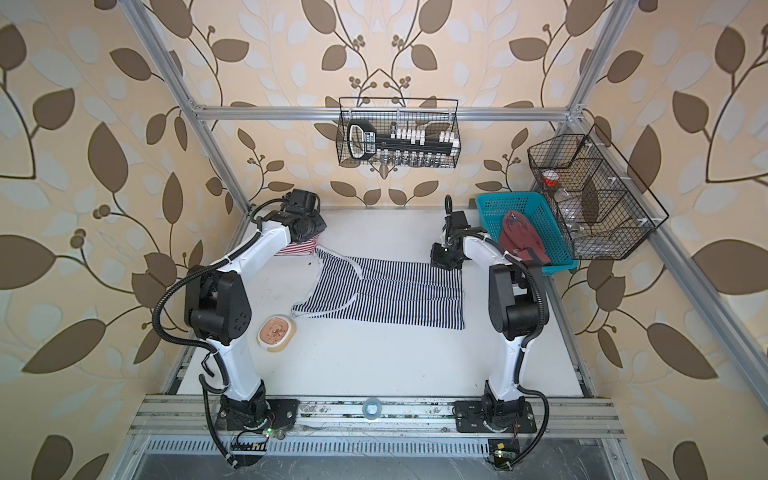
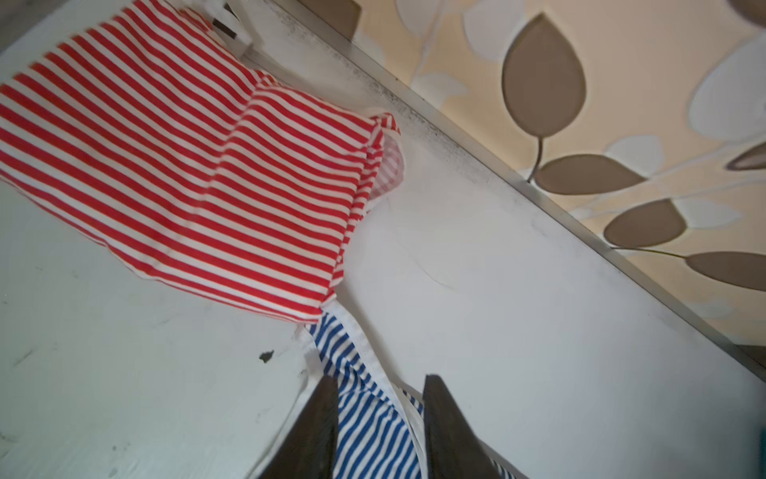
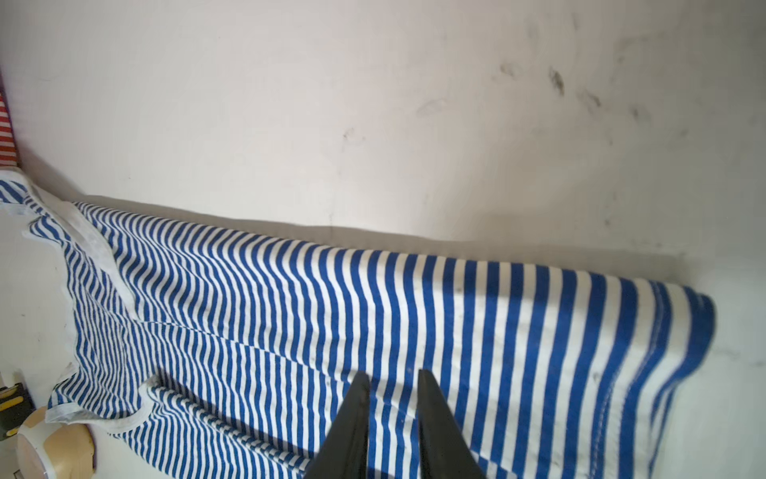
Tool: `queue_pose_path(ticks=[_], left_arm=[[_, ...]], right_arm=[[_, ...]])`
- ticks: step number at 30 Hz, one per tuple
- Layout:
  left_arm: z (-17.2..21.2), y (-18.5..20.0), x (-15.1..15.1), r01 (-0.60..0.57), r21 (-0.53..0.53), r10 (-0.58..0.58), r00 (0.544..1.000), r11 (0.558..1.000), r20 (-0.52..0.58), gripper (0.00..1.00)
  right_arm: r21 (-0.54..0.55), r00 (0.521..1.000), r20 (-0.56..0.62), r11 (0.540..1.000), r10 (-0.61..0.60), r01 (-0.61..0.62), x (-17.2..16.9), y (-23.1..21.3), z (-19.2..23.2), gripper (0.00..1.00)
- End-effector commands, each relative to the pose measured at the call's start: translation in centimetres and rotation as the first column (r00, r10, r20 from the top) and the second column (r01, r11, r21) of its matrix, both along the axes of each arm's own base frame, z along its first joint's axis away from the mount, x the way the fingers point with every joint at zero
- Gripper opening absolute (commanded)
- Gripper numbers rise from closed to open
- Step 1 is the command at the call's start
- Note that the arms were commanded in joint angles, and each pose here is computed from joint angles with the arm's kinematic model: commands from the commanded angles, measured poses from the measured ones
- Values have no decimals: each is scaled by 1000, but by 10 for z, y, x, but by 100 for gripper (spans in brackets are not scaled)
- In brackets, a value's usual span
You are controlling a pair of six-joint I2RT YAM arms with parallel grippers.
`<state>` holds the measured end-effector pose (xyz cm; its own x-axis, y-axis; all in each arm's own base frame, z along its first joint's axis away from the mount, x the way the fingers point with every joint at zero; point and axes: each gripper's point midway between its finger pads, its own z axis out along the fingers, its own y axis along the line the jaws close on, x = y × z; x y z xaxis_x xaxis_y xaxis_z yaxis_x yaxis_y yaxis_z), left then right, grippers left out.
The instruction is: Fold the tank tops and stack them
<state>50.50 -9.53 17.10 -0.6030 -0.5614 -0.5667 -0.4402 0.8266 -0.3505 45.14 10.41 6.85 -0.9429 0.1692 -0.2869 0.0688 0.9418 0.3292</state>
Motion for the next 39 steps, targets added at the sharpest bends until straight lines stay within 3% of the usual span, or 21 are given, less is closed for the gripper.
queue_pose_path(ticks=[1,8,15,22,31,39], left_arm=[[-33,-50,-27,97,-52,-103,988,994,-115,25],[-98,-104,-48,189,-91,-208,932,978,-297,11],[-144,-95,-55,182,-20,-174,894,983,-413,9],[-173,-90,-43,249,74,-182,851,966,-493,8],[-190,-117,-27,368,14,-312,806,930,-504,5],[-190,-161,8,509,-76,-494,773,857,-398,5]], right_arm=[[-36,993,-93,997,68,-72,-11,4,-25,15],[-66,986,-133,992,100,-109,-21,7,-42,11],[-135,979,-188,985,82,-109,-37,-6,-57,11],[-189,963,-263,976,59,-111,-59,-18,-72,12],[-224,942,-335,969,20,-101,-103,-29,-83,12],[-204,919,-394,971,34,-123,-154,-20,-82,13]])
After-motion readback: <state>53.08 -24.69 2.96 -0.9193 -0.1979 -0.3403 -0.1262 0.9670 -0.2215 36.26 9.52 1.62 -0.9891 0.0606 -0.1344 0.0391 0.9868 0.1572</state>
